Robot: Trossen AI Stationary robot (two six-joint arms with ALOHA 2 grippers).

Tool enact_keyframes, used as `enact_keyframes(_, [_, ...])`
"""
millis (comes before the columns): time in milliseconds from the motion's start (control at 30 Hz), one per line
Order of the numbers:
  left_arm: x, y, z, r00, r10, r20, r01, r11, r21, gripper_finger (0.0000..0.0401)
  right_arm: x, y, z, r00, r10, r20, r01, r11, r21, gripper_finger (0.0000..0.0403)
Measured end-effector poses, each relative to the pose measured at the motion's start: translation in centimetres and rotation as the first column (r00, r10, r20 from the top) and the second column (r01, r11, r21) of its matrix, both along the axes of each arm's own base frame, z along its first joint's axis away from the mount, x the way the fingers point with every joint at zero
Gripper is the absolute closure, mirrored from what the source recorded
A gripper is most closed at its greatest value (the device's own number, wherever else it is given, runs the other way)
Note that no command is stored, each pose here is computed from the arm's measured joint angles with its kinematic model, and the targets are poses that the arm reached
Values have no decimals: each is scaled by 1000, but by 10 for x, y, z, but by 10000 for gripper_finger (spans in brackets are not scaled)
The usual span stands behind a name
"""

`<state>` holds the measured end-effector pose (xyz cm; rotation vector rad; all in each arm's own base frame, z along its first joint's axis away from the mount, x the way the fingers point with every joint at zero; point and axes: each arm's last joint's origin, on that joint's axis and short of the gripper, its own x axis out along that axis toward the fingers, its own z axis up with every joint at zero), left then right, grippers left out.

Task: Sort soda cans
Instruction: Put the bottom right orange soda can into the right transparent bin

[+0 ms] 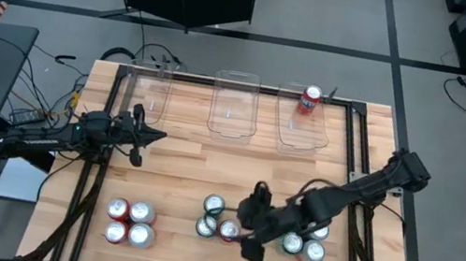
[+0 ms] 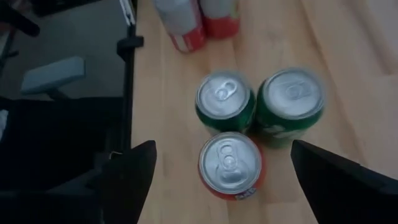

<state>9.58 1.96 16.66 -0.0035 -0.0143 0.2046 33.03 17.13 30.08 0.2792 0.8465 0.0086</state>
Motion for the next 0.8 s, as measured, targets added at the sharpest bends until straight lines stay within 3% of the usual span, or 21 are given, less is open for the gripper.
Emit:
enact_keyframes(400, [0,0,0,1000,0,2,0,1000,0,399,21,10,-50,992,-16,-128,9,998,-56,15])
enact_keyframes(800, [0,0,3,1000,-2,26,1,1000,5,399,30,15,-71,988,28,-151,-44,994,-102,20])
